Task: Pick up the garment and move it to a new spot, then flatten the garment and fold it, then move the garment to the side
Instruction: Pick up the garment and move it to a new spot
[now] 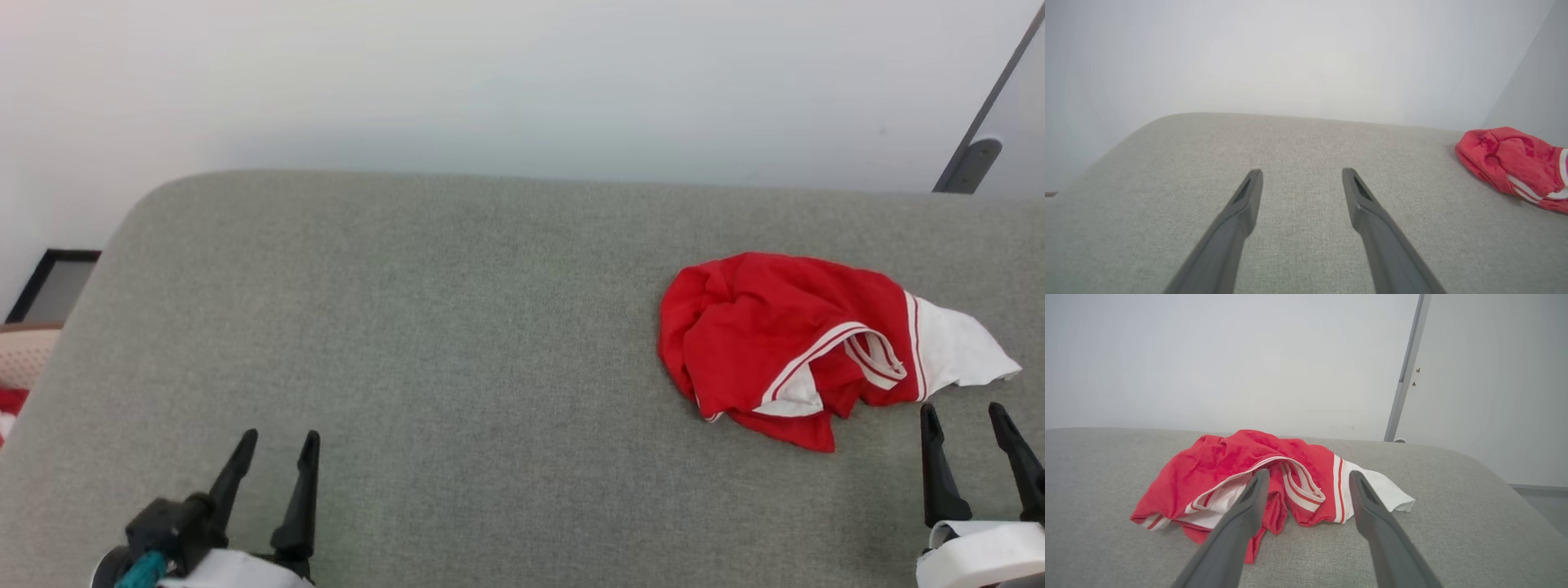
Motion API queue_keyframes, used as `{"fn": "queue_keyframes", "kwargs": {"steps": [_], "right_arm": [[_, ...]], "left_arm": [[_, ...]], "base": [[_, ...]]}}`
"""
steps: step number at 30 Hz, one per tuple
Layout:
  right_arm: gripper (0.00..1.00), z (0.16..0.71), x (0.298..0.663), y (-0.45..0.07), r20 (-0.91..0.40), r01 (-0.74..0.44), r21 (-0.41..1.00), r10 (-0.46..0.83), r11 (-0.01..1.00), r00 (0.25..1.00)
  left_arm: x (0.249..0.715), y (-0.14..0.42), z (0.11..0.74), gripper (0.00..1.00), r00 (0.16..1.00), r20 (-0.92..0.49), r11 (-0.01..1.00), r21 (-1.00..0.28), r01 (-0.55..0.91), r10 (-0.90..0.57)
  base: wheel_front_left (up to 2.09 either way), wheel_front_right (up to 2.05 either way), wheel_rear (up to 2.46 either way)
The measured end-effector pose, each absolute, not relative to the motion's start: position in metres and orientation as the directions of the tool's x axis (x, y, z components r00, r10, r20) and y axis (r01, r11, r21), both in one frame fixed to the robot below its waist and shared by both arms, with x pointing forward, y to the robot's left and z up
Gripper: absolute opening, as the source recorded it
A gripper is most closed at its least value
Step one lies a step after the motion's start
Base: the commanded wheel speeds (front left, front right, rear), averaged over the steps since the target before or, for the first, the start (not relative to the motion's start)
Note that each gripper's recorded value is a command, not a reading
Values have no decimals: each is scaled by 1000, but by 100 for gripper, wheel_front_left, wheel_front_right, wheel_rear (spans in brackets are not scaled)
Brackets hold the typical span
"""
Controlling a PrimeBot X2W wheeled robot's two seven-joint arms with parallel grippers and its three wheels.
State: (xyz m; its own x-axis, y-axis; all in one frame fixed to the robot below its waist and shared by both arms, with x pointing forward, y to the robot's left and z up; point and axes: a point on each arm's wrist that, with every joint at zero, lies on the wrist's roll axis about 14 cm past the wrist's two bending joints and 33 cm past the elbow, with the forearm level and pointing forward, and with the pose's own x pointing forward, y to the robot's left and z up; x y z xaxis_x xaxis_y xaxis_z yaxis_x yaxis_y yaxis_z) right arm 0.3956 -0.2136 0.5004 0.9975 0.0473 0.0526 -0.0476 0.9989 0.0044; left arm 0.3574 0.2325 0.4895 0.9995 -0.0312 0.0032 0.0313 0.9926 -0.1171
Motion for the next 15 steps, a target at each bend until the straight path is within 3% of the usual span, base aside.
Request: {"fn": "queue_keyframes", "kwargs": {"steps": [5, 15], "right_arm": [[100, 515, 388, -221, 95, -24, 4, 23, 1000, 995], [100, 508, 379, -224, 77, -6, 20, 5, 1000, 997]], "left_arm": [[345, 233, 507, 100, 998, 70, 997, -72, 12, -7], [335, 227, 495, 100, 999, 41, 997, -75, -4, 7]], "base": [[0, 0, 0], [0, 0, 0]]}}
